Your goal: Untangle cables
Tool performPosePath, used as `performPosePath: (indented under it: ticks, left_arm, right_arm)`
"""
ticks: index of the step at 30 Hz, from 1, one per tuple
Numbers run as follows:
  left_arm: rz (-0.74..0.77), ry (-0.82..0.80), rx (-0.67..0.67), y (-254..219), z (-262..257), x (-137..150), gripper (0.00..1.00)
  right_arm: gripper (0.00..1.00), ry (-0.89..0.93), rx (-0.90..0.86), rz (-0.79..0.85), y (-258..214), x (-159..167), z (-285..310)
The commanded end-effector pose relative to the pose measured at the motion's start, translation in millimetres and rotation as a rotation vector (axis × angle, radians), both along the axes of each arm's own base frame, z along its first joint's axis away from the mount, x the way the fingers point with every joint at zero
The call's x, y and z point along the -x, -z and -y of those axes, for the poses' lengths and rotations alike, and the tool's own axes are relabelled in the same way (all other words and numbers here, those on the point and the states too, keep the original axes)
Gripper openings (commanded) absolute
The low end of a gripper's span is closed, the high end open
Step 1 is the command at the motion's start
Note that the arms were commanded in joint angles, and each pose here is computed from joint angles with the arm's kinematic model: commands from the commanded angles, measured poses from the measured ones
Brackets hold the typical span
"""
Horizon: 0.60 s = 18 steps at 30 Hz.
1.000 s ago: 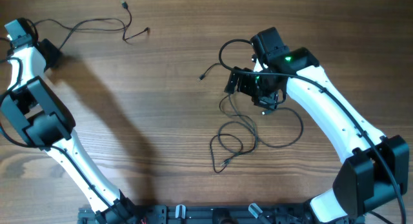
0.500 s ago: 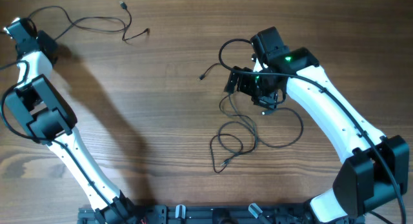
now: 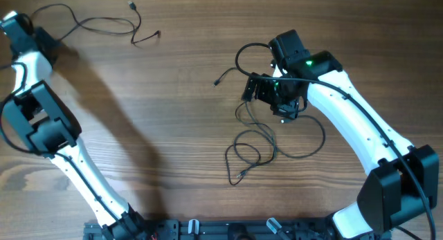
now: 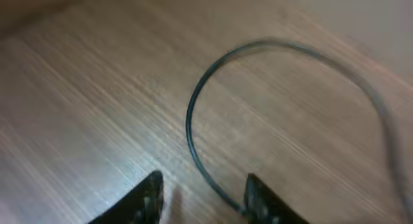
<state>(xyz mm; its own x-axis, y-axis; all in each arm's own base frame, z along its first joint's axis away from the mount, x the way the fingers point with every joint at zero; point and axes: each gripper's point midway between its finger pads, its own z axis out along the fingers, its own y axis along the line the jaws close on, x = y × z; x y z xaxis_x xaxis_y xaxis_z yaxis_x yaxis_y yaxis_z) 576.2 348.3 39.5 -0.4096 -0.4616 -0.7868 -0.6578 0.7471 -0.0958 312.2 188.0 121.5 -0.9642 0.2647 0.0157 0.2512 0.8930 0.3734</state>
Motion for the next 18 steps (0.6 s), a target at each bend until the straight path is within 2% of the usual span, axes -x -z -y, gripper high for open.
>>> performPosePath:
  ticks: [1, 3, 5, 7, 11, 14, 17, 18]
  left_arm:
    - [0.103, -0.011, 0.026, -95, 10, 4, 0.52]
    - [0.093, 0.041, 0.097, -99, 29, 5, 0.58]
    - [0.093, 0.137, 0.227, -103, 63, 4, 0.64]
    - [0.091, 0.331, 0.427, -108, 123, 4, 0.64]
    - [0.039, 0.445, 0.658, -102, 190, 10, 0.65]
    - [-0.086, 0.450, 0.692, -84, 231, 18, 0.55]
    - [-0.237, 0.397, 0.612, -62, 258, 29, 0.47]
    - [-0.275, 0.381, 0.584, -57, 262, 33, 0.40]
  right_arm:
    - [1.00, 0.000, 0.000, -0.022, 6, 3, -1]
    - [1.00, -0.003, -0.002, -0.017, 6, 2, -1]
    - [1.00, -0.002, -0.003, -0.013, 5, 1, -2]
    - [1.00, -0.002, -0.010, 0.003, 4, -3, -3]
    - [1.00, -0.003, -0.014, 0.013, 4, -5, -4]
    - [1.00, -0.003, -0.014, 0.014, 4, -5, -4]
    - [1.00, -0.004, -0.014, 0.014, 4, -5, -4]
    - [1.00, -0.008, -0.013, 0.015, 4, -5, -4]
